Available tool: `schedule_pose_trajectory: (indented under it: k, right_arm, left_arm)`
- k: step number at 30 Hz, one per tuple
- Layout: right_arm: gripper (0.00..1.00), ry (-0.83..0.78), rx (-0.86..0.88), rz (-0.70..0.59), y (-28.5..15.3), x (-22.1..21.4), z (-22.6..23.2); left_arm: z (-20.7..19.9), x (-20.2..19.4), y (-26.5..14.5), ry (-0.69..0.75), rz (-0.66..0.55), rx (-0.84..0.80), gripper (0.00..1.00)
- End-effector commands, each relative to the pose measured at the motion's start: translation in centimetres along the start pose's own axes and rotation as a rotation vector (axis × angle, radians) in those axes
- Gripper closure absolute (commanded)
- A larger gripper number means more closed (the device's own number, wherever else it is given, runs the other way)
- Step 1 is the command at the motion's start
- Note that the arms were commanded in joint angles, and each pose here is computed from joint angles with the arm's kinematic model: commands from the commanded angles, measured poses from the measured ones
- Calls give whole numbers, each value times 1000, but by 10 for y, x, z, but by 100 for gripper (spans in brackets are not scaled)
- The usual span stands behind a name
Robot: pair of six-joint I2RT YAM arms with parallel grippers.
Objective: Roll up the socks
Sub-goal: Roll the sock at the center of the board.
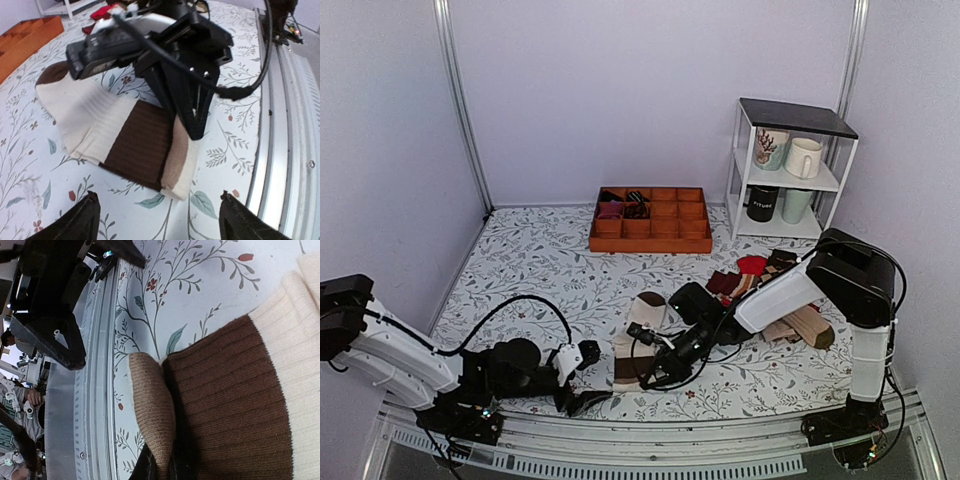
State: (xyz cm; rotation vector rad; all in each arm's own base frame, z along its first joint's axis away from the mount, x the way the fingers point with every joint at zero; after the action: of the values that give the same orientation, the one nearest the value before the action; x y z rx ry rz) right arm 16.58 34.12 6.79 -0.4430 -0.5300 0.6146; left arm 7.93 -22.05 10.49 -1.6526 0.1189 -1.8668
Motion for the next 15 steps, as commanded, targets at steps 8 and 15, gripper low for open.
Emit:
schedule_pose_trajectory:
  k: [8, 15]
  right_arm:
    - [95, 257, -144, 146, 10, -38, -35]
    - [95, 257, -133, 140, 10, -37, -34]
  left_arm:
    - [-17, 12, 40, 196, -72, -123, 32]
    - [-19, 9, 53, 203, -45, -145, 52]
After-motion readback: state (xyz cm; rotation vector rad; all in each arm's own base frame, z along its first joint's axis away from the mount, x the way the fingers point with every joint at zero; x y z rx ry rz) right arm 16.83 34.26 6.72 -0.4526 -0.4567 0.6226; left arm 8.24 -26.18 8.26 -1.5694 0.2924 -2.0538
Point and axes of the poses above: each gripper's point midway between its finger pads, its own y axis out along the fingers, its own z axis along the line the jaws close on, x = y × z, the point moved 10 cm from there along -y, back along the fingers, and after that the axes turned 13 degrees about y, right-handed, at the moved point
